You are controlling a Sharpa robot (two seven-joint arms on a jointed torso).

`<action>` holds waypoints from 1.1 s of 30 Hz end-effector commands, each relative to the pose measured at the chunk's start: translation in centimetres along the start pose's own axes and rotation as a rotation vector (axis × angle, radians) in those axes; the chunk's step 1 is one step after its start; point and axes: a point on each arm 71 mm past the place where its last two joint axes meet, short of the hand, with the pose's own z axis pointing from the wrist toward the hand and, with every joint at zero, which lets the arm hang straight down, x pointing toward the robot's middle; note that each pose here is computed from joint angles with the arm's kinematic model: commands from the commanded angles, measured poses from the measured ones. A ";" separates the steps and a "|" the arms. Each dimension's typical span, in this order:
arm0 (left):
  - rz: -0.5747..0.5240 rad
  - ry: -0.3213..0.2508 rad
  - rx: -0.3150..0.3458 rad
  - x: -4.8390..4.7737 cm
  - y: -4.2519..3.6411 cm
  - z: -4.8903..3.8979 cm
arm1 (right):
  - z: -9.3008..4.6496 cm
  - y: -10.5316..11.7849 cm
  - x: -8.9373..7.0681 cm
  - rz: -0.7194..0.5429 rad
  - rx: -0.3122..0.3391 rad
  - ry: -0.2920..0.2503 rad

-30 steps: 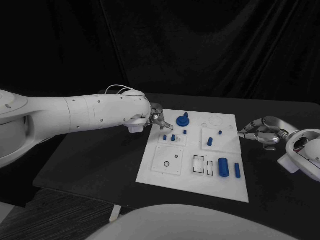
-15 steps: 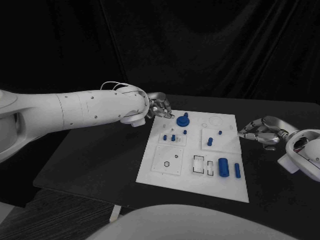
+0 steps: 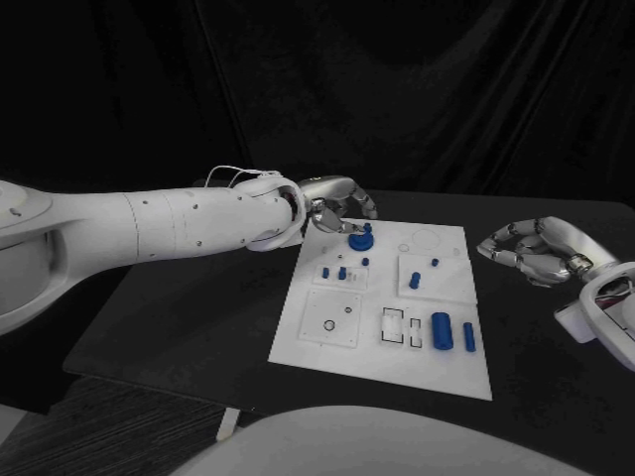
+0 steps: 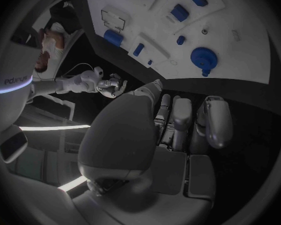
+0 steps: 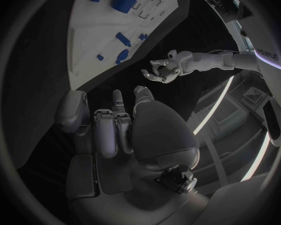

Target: Assemble the parts on the task board

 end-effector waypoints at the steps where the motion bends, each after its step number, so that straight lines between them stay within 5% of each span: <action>1: 0.229 0.013 0.181 0.97 -1.50 0.40 | -0.4 1.0 -0.4 -0.028 -0.096 -0.092; 10: 0.437 0.061 0.251 3.12 -2.81 1.88 | -0.7 1.7 -0.1 -0.023 -0.117 -0.084; 20: 0.507 0.113 0.161 4.95 -2.73 2.96 | -0.8 2.0 0.2 -0.019 -0.122 -0.073; 33: 0.529 0.141 0.100 5.78 -2.38 3.37 | -0.5 1.9 0.5 -0.020 -0.106 -0.048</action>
